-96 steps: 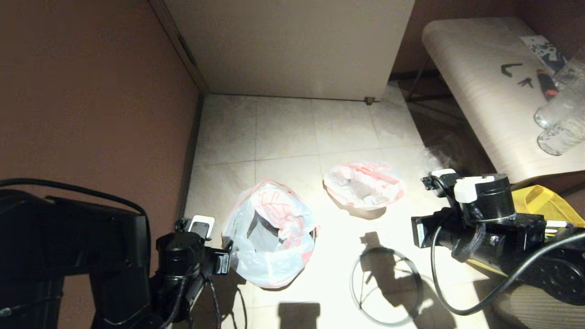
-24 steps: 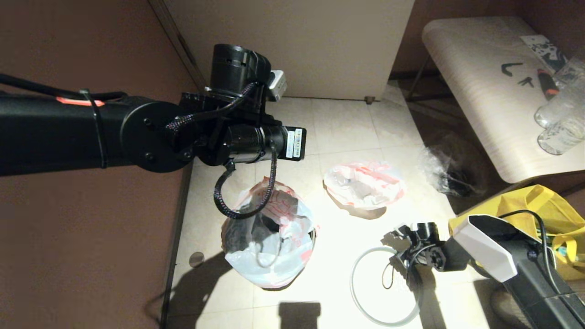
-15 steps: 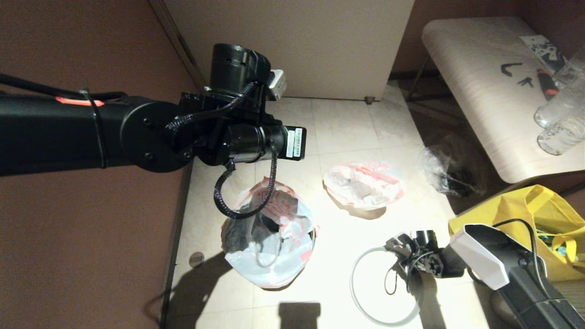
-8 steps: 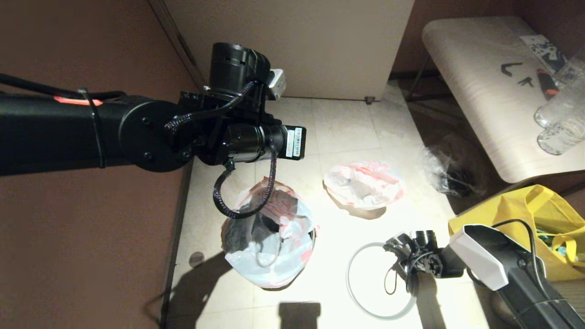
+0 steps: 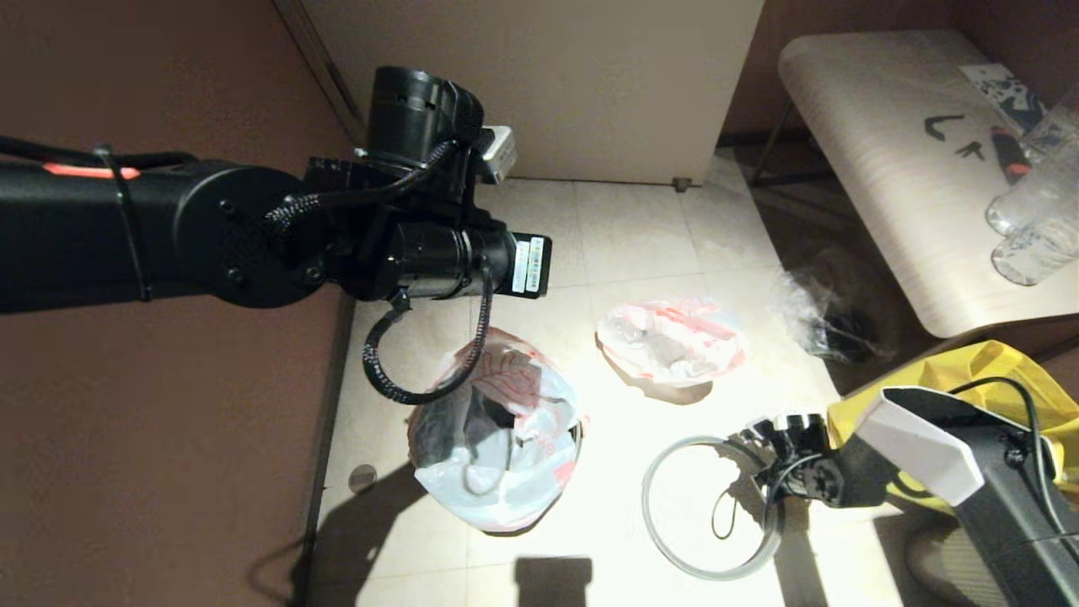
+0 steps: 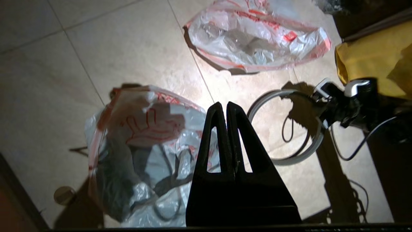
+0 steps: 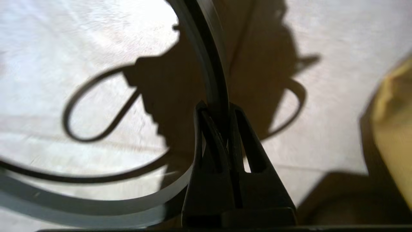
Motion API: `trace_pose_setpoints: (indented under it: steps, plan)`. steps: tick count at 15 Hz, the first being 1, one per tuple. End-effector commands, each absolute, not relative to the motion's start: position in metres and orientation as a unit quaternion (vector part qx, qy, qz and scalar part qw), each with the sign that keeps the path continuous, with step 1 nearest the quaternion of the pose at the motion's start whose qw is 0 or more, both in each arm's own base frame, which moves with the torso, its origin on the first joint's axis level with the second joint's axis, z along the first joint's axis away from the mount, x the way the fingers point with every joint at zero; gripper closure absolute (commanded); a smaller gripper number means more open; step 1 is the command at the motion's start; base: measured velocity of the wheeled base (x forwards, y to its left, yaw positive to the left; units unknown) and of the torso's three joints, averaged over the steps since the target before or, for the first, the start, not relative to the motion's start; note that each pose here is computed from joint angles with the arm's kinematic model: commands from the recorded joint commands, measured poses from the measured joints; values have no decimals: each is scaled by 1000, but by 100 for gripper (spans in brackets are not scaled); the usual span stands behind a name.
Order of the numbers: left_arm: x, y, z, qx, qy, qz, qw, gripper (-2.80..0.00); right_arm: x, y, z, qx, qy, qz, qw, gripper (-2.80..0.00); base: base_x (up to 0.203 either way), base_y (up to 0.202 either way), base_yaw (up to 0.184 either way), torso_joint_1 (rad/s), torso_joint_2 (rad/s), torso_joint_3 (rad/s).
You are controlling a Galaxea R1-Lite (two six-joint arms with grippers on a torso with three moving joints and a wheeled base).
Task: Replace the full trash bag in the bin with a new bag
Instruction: Place the trash can ring on the trash can
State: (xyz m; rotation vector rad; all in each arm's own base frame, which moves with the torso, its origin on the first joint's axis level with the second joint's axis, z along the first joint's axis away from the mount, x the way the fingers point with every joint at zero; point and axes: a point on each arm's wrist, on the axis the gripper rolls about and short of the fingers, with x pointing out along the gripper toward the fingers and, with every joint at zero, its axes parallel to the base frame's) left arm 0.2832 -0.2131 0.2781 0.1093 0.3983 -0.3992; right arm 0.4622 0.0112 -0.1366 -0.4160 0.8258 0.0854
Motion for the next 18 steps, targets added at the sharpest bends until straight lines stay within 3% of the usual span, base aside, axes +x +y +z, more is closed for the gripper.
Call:
trace_pose_setpoints:
  steps: [1, 7, 14, 18]
  plan:
    - [272, -205, 293, 51, 195, -198, 959, 0, 447, 15, -66, -202, 357, 31, 911, 0, 0, 0, 0, 0, 0, 0]
    - [251, -187, 320, 19, 166, -198, 966, 0, 393, 27, 77, -225, 256, -20, 940, 0, 0, 0, 0, 0, 0, 0]
    - [230, -167, 344, -15, 137, -196, 971, 0, 338, 44, 223, -234, 198, -25, 952, 0, 0, 0, 0, 0, 0, 0]
    - [230, -146, 350, -23, 130, -195, 972, 0, 327, 95, 270, -116, 199, 26, 973, 0, 0, 0, 0, 0, 0, 0]
